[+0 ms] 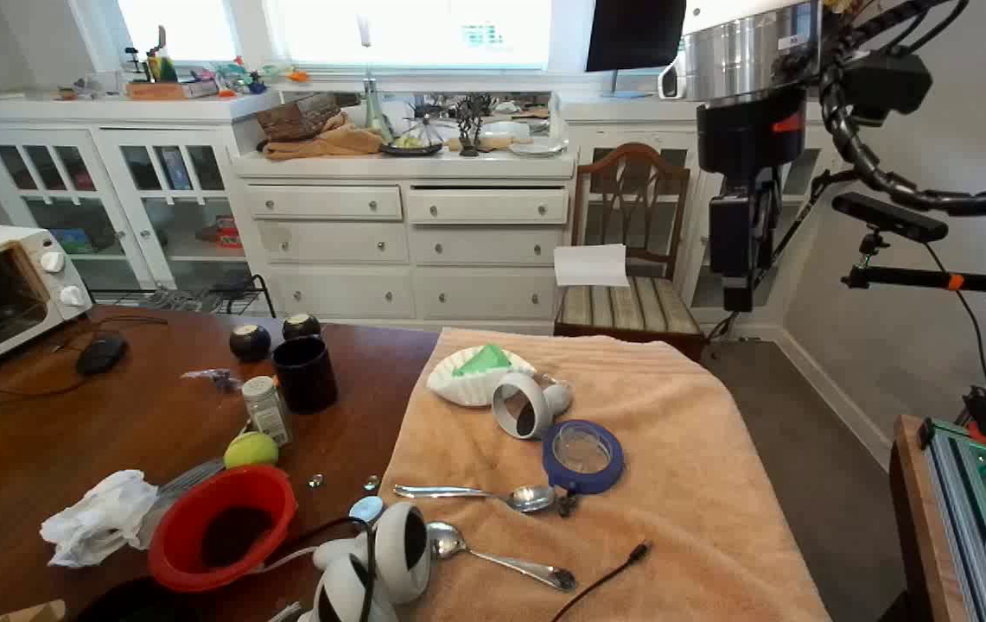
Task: Use one silver spoon to place the toy car in the glass cup.
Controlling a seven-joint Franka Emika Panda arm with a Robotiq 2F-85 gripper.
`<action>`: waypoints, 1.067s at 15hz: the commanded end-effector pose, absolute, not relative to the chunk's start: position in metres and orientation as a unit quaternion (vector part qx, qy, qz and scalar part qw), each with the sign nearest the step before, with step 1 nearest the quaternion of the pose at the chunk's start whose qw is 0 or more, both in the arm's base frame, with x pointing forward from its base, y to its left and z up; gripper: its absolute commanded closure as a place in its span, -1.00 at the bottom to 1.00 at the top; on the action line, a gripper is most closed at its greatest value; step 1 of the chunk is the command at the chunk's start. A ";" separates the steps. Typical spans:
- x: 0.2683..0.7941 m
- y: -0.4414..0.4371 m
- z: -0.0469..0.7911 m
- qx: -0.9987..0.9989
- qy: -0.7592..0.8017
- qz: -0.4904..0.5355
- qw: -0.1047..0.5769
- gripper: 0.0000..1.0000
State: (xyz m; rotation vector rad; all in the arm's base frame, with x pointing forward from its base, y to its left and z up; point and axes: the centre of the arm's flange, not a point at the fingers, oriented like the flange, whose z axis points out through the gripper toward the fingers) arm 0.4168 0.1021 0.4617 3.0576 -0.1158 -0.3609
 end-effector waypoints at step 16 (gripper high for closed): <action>0.467 0.191 0.423 0.995 0.026 0.048 0.087 -1.00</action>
